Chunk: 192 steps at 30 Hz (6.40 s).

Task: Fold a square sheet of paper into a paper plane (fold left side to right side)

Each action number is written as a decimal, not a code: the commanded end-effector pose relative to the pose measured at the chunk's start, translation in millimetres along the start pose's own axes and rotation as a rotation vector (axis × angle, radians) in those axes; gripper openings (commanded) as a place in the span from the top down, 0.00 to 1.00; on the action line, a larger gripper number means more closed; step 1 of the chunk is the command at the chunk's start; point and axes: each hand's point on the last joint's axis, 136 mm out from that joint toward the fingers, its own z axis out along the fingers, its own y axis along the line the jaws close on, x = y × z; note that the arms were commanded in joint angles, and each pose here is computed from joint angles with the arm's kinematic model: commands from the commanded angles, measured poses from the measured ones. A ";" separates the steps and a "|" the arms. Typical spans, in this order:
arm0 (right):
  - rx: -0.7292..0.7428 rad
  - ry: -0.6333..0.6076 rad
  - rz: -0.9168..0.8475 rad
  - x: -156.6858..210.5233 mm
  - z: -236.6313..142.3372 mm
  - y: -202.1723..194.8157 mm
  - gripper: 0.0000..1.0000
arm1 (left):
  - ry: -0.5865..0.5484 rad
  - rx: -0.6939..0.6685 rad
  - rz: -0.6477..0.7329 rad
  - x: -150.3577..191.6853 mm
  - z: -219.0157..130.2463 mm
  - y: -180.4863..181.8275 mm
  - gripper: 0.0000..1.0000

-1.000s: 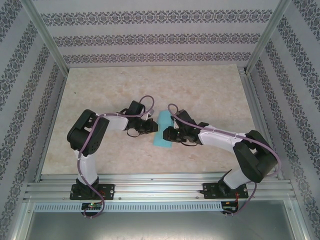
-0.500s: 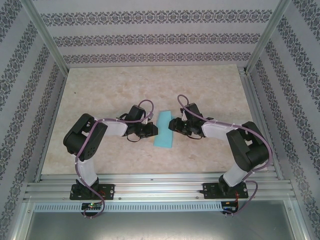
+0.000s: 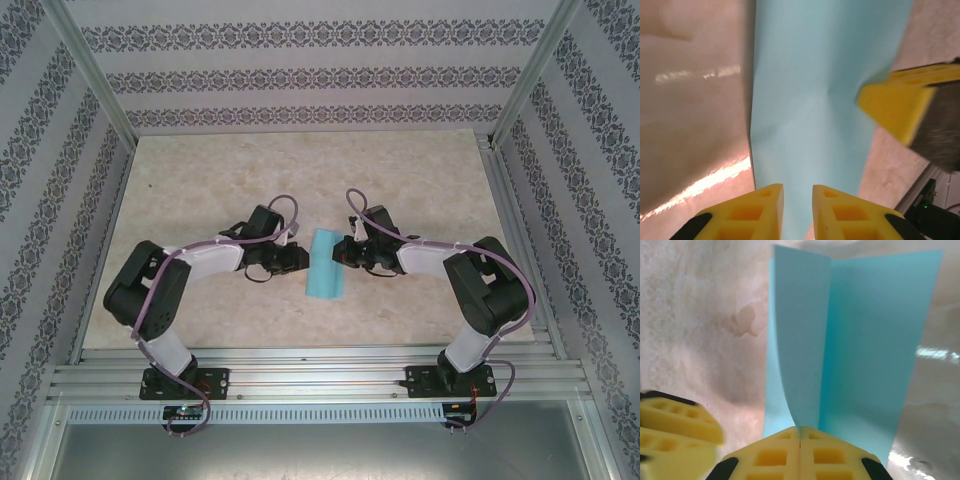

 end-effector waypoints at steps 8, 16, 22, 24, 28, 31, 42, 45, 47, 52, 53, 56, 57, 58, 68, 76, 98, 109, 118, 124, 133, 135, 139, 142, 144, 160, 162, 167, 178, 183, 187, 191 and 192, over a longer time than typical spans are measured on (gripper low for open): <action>-0.171 0.073 -0.137 8.1 10.9 60.9 1.00 | -0.103 -0.036 0.044 -10.0 -67.5 -3.3 0.75; -0.221 0.007 -0.157 -12.8 -24.8 106.8 1.00 | -0.198 -0.063 0.035 -20.2 -102.4 -6.3 0.75; -0.192 -0.004 -0.108 -22.4 -29.5 109.5 1.00 | -0.254 -0.082 0.041 -23.1 -133.7 -10.0 0.74; -0.179 0.013 -0.092 -25.8 -20.5 105.3 1.00 | -0.249 -0.080 0.045 -22.3 -134.1 -9.9 0.74; -0.168 0.024 -0.091 -38.5 -7.4 107.3 1.00 | -0.238 -0.087 0.042 -21.8 -131.7 -6.0 0.74; -0.157 0.038 -0.089 -47.2 2.7 106.5 1.00 | -0.233 -0.090 0.040 -22.6 -129.5 -3.6 0.74; -0.193 0.098 -0.049 -60.5 42.2 101.3 1.00 | -0.163 -0.060 0.019 -26.2 -99.2 8.6 0.75; -0.200 0.089 -0.058 -70.8 42.7 110.0 1.00 | -0.161 -0.058 0.017 -29.4 -95.4 9.5 0.76; -0.203 0.087 -0.063 -76.1 42.7 114.4 1.00 | -0.164 -0.061 0.017 -31.3 -94.7 10.6 0.76; -0.194 0.091 -0.062 -79.4 47.3 112.8 1.00 | -0.155 -0.079 0.016 -29.8 -92.3 15.6 0.76; -0.194 0.090 -0.061 -79.9 47.6 113.0 1.00 | -0.155 -0.083 0.017 -29.7 -92.3 16.4 0.76; -0.194 0.088 -0.064 -83.4 45.8 115.2 1.00 | -0.153 -0.089 0.018 -29.5 -91.6 17.9 0.76; -0.193 0.086 -0.066 -85.3 44.5 116.3 1.00 | -0.151 -0.090 0.017 -29.0 -91.4 18.1 0.76; -0.196 0.088 -0.071 -86.1 41.7 119.2 1.00 | -0.153 -0.094 0.017 -29.9 -92.0 18.5 0.76; -0.102 -0.049 -0.132 -95.3 -81.3 124.8 1.00 | -0.190 -0.125 0.042 -33.6 -108.1 12.0 0.77; -0.012 -0.113 -0.135 -91.1 -143.3 110.6 1.00 | -0.197 -0.121 0.044 -36.1 -110.1 9.4 0.77; -0.138 0.097 0.000 -79.3 22.6 112.2 0.99 | -0.148 -0.113 0.033 -29.0 -94.3 20.0 0.77; 0.013 0.065 -0.016 -101.7 20.5 62.7 0.77 | -0.110 -0.015 -0.006 -39.3 -62.5 18.8 0.78; 0.068 0.018 -0.075 -119.1 -22.2 49.1 0.60 | -0.045 0.056 0.000 -56.2 -7.3 -2.6 0.78; -0.024 -0.027 -0.099 -109.0 -53.3 68.5 0.63 | -0.022 0.058 0.002 -70.8 23.2 -10.5 0.79; -0.130 -0.005 -0.054 -65.0 -68.2 71.6 0.73 | 0.019 0.044 0.002 -73.5 46.6 -11.4 0.79; -0.139 0.016 -0.042 -56.5 -61.9 66.9 0.75 | 0.033 0.032 0.013 -71.9 51.3 -11.4 0.79; -0.134 0.048 -0.032 -47.6 -48.1 60.0 0.76 | 0.053 0.017 0.020 -68.8 57.9 -11.6 0.79; -0.115 0.070 -0.021 -42.3 -35.1 53.8 0.77 | 0.061 0.004 0.022 -67.3 61.5 -9.9 0.79; -0.097 0.084 -0.017 -39.1 -25.8 48.5 0.77 | 0.065 0.002 0.021 -66.8 63.2 -9.1 0.79; -0.003 0.146 0.010 -21.0 11.2 17.1 0.79 | 0.097 -0.054 0.022 -57.2 68.6 6.1 0.79; 0.002 0.148 0.013 -20.5 12.3 15.2 0.79 | 0.103 -0.059 0.017 -55.7 70.4 9.4 0.79; 0.015 0.158 0.021 -16.8 15.4 9.5 0.79 | 0.110 -0.065 0.012 -52.6 73.3 13.5 0.79; 0.048 0.191 0.047 -4.8 22.3 -4.5 0.82 | 0.112 -0.067 0.009 -51.5 74.3 15.3 0.79; 0.105 0.220 0.068 6.7 27.7 -22.2 0.84 | 0.115 -0.068 0.010 -50.1 74.7 15.8 0.79; 0.164 0.246 0.076 16.6 28.6 -37.4 0.86 | 0.112 -0.068 0.011 -51.0 74.9 16.1 0.79; 0.230 0.269 0.068 25.8 26.1 -52.1 0.86 | 0.103 -0.073 0.017 -54.7 72.3 14.7 0.77; 0.243 0.275 0.065 28.1 25.7 -55.0 0.86 | 0.099 -0.075 0.017 -57.0 71.0 15.0 0.77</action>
